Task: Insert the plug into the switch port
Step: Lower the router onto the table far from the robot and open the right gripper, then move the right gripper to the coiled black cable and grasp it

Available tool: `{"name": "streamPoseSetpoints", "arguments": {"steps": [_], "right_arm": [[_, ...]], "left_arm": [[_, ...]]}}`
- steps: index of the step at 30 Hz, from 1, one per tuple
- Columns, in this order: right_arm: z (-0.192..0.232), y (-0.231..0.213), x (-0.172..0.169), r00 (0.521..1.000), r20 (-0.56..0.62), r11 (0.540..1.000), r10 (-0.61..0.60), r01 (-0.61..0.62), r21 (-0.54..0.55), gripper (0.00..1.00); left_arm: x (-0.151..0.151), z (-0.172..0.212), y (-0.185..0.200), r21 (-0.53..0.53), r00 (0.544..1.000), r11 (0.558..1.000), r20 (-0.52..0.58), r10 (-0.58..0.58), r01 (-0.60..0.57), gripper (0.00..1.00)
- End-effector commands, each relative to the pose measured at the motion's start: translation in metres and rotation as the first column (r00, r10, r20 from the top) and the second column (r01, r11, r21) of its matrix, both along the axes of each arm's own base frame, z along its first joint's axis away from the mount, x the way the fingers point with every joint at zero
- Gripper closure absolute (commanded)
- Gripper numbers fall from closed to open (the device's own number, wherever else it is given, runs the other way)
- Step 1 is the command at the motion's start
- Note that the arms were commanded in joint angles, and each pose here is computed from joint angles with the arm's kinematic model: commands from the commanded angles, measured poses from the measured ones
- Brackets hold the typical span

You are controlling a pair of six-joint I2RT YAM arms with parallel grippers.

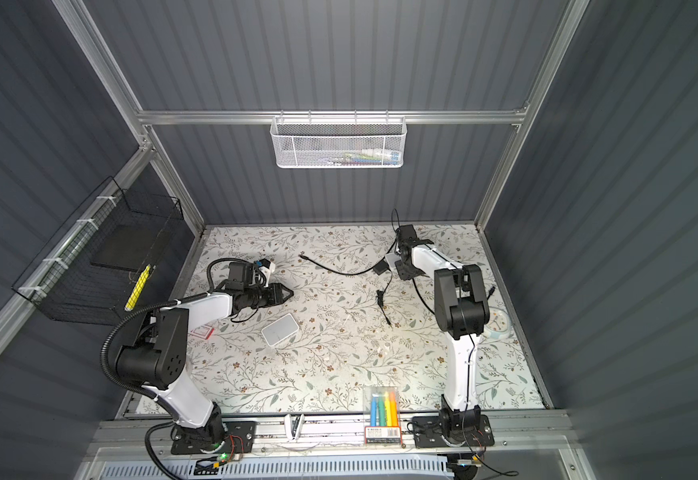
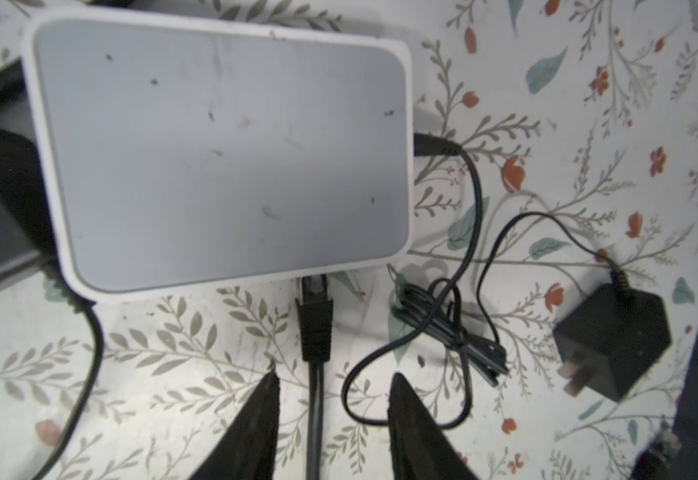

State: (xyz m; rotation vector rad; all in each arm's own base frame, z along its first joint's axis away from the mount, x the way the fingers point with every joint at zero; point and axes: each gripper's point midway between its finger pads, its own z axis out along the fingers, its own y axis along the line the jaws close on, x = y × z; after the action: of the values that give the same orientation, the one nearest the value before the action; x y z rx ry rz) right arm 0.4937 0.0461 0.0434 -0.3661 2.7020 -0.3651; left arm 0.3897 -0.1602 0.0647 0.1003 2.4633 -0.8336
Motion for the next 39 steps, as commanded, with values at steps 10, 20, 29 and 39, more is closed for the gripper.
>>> {"name": "streamPoseSetpoints", "arguments": {"steps": [10,20,29,39], "right_arm": [[0.091,0.080,0.045,0.986,0.167,0.946,0.004,-0.058,0.318,0.51],[0.033,0.139,0.038,0.993,0.068,0.956,0.092,-0.107,0.274,0.46],[0.033,0.105,-0.007,0.999,0.011,0.981,0.046,-0.047,0.188,0.45],[0.029,0.113,-0.102,0.989,-0.109,0.949,0.099,-0.061,0.310,0.46]], "left_arm": [[0.009,0.027,0.008,0.036,0.998,0.999,0.055,0.006,-0.008,0.49],[0.000,0.043,0.034,0.052,0.996,0.997,0.077,0.046,-0.050,0.49],[-0.004,0.050,0.034,0.019,0.993,0.998,0.095,0.066,-0.068,0.51],[-0.010,0.053,0.028,-0.001,0.996,0.999,0.080,0.044,-0.044,0.51]]}}
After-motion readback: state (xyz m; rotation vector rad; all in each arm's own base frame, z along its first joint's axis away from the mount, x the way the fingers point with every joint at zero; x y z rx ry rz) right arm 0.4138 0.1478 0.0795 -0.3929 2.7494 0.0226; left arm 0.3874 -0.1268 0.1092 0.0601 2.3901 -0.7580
